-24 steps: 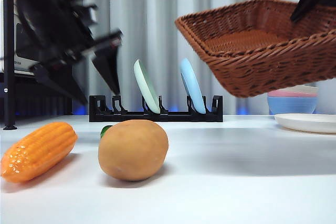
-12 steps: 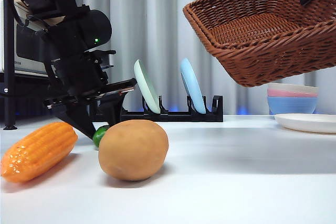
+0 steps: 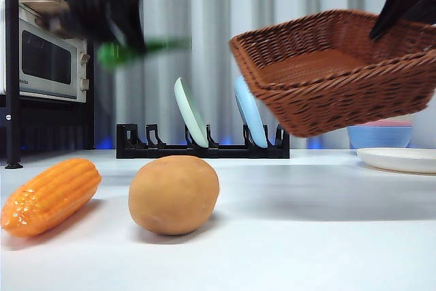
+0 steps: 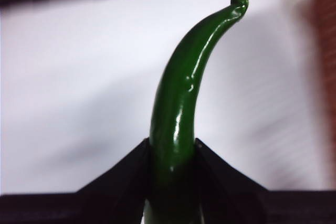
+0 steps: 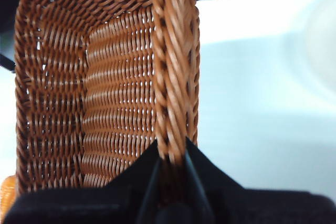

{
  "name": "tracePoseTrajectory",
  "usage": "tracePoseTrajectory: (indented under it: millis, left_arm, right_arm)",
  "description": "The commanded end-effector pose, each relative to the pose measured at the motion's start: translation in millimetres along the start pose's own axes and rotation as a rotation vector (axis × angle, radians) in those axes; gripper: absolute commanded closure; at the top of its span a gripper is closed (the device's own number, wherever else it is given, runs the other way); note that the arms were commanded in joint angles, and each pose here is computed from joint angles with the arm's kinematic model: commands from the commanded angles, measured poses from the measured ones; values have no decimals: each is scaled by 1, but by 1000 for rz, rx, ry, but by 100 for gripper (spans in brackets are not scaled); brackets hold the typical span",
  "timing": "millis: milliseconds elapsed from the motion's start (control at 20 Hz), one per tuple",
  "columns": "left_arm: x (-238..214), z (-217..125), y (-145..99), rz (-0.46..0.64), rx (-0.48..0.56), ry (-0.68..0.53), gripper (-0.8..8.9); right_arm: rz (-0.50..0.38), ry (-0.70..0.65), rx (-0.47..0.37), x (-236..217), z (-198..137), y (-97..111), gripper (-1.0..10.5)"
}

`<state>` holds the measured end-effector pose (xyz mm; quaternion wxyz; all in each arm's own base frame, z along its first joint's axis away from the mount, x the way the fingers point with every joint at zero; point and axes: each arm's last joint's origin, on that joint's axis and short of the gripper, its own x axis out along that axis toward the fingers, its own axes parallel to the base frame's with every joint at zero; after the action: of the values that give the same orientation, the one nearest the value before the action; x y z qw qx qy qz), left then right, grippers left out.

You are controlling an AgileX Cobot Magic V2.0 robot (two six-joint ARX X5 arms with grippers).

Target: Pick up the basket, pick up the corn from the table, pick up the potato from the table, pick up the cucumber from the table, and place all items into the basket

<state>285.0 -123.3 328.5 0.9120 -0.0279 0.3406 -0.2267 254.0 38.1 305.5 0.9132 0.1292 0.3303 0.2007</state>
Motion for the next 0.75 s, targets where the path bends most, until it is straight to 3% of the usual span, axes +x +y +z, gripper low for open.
tracePoseTrajectory:
  millis: [50,250,450,650,750]
  left_arm:
    - [-33,6,-20,-129,3,-99,822]
    - [-48,3,-62,-243,67,-150,822]
    - [-16,-14,-98,-166,135,-75,822]
    - [16,-29,-109,-122,168,25,799]
    - [24,-35,-108,-107,173,74,529]
  right_arm:
    - [48,-3,24,16,2,7,958]
    - [134,18,39,44,-2,29,958]
    - [217,-6,41,52,-3,53,958]
    - [262,-16,58,52,-2,59,958]
    - [266,-14,59,52,-2,59,958]
